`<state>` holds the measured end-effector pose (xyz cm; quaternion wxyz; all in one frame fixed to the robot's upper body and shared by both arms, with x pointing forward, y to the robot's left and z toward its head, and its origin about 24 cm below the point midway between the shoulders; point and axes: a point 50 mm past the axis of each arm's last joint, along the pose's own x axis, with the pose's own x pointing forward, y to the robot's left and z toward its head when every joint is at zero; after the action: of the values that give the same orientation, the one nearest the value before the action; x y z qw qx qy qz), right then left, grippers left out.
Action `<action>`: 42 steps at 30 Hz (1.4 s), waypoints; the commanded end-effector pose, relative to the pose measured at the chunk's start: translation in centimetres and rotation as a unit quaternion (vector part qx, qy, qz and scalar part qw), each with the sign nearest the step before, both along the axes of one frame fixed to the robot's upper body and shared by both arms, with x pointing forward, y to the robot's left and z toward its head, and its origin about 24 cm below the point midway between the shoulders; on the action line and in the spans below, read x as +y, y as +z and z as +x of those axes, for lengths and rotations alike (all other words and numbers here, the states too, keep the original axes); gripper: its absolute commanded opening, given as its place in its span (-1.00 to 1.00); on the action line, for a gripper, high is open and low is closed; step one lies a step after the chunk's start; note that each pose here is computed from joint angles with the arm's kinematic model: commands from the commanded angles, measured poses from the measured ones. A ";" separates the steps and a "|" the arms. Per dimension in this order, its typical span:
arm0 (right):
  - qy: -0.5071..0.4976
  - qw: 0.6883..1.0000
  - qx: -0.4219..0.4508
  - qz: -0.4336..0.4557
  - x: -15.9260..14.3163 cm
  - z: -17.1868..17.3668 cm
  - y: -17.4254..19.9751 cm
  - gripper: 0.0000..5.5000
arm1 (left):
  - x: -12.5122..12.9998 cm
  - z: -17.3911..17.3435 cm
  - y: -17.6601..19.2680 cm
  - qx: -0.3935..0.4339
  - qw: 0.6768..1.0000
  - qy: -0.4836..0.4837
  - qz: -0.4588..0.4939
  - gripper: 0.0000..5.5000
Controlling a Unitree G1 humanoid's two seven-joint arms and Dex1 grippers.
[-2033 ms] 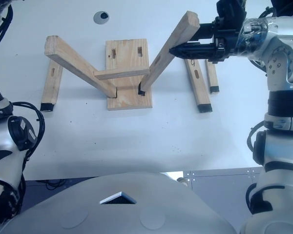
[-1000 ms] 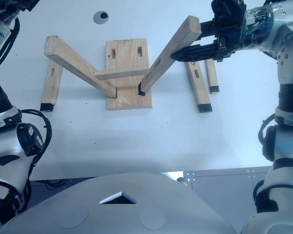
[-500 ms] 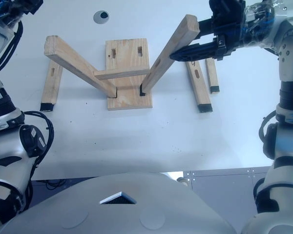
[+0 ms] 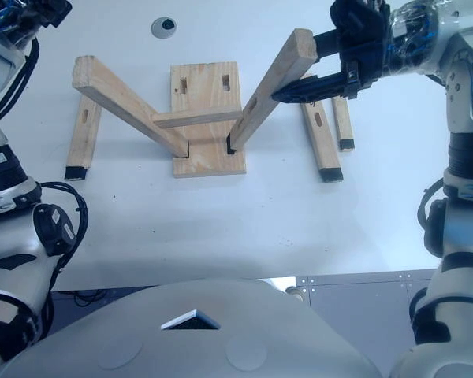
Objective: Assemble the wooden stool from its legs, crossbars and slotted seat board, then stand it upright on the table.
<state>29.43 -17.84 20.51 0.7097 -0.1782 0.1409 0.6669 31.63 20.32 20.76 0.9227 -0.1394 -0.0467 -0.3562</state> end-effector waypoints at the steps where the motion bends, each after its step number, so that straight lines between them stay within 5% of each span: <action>1: -0.007 0.999 -0.016 -0.028 -0.2 -0.2 0.0 -0.26 | 0.1 -0.1 0.1 -0.006 1.000 0.002 0.000 0.22; 15: 0.004 0.999 -0.017 -0.027 1.8 0.0 -0.2 -0.26 | -1.9 -0.7 2.1 -0.015 0.999 -0.021 0.042 0.22; 42: 0.031 0.995 0.025 -0.090 4.2 1.4 -2.5 -0.26 | -6.3 -0.9 -1.8 0.050 0.996 -0.053 0.049 0.22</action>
<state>30.70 -14.73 20.88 0.6810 -0.2267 0.1625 0.6771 30.74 14.62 19.92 0.9111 -0.1081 0.0080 -0.3976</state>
